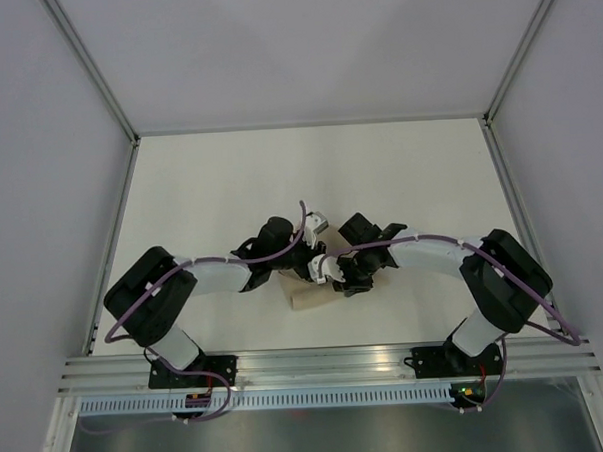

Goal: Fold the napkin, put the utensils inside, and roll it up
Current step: Roll the napkin with the utensil

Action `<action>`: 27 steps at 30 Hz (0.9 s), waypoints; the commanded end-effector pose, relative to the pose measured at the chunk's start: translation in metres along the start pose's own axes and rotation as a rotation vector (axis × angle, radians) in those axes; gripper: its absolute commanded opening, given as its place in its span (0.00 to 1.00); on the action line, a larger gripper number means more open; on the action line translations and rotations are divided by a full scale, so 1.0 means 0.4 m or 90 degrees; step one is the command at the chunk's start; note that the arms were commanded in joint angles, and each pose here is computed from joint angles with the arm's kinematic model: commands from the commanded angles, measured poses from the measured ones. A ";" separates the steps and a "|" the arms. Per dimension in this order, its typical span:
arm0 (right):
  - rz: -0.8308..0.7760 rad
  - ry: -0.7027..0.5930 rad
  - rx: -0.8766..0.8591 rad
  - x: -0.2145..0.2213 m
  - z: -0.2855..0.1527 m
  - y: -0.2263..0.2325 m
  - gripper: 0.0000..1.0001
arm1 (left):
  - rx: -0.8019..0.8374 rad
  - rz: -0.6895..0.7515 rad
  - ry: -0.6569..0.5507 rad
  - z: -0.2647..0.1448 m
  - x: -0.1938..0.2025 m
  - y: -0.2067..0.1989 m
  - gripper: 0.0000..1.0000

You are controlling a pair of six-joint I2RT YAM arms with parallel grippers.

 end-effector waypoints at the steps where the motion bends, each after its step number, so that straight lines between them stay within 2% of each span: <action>1: 0.089 0.065 -0.129 0.046 0.025 0.053 0.12 | -0.153 0.029 -0.097 -0.054 -0.061 0.022 0.51; 9: 0.187 0.076 -0.195 0.036 0.041 -0.002 0.10 | -0.346 0.017 -0.195 -0.164 -0.109 0.034 0.56; 13: 0.236 0.079 -0.190 0.044 0.039 -0.021 0.10 | -0.431 -0.003 -0.247 -0.217 -0.141 0.032 0.58; 15: 0.252 0.083 -0.190 0.047 0.044 -0.029 0.09 | -0.451 -0.005 -0.250 -0.233 -0.147 0.031 0.58; 20: 0.273 0.102 -0.153 0.067 0.045 -0.027 0.08 | -0.477 -0.005 -0.251 -0.251 -0.162 0.033 0.59; 27: 0.356 0.153 -0.136 0.102 0.048 -0.039 0.06 | -0.405 0.062 -0.327 -0.287 -0.179 -0.003 0.58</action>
Point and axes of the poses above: each gripper's point midway between its finger pads, its own z axis out along the fingers, its own y axis along the line the jaws close on, x = y × z, the point moved 10 cm from there along -z, back along the fingers, and after that the axes turned 2 degrees about -z, right-handed, at the moved point
